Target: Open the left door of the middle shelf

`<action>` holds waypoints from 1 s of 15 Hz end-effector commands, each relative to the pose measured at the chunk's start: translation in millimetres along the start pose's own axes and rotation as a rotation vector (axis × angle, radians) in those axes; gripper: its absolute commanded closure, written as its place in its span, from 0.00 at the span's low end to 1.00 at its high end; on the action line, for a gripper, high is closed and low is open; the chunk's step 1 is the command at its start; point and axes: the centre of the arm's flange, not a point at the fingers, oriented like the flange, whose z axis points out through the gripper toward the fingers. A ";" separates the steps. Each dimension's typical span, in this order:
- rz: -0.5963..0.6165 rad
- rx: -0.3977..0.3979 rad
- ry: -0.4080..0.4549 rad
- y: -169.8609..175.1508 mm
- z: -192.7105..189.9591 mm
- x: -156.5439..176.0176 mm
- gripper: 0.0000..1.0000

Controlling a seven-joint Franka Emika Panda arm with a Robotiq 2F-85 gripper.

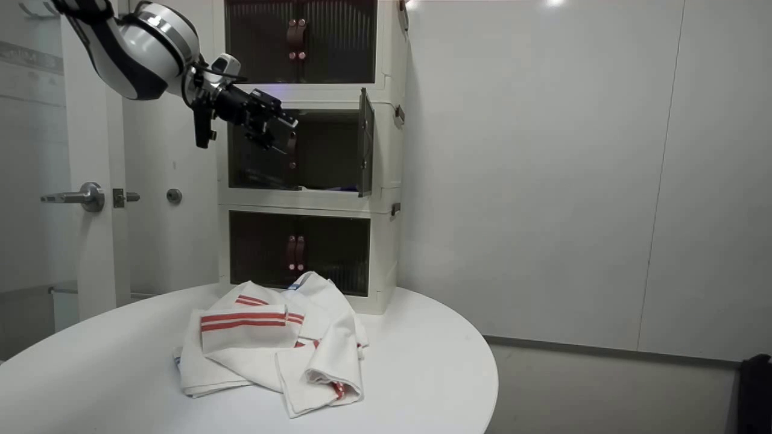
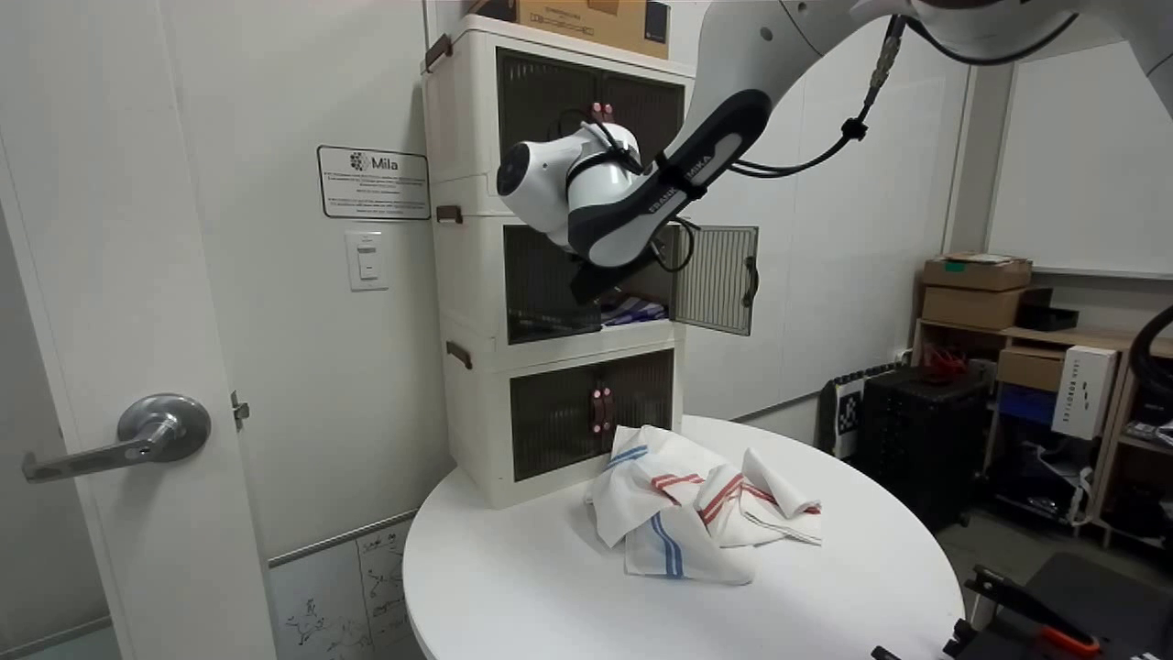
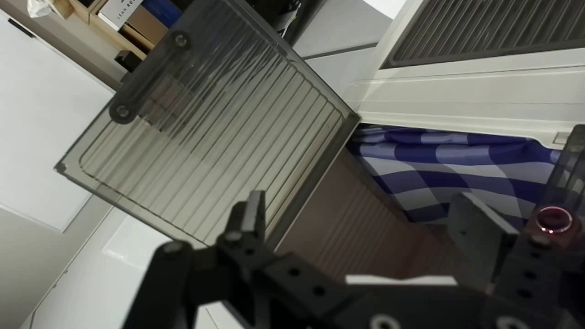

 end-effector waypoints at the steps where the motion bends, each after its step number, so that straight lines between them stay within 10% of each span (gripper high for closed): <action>1: -0.004 0.014 0.017 -7.6 4.8 7.1 0.00; 15: -0.011 0.087 0.031 -13.8 3.5 8.9 0.00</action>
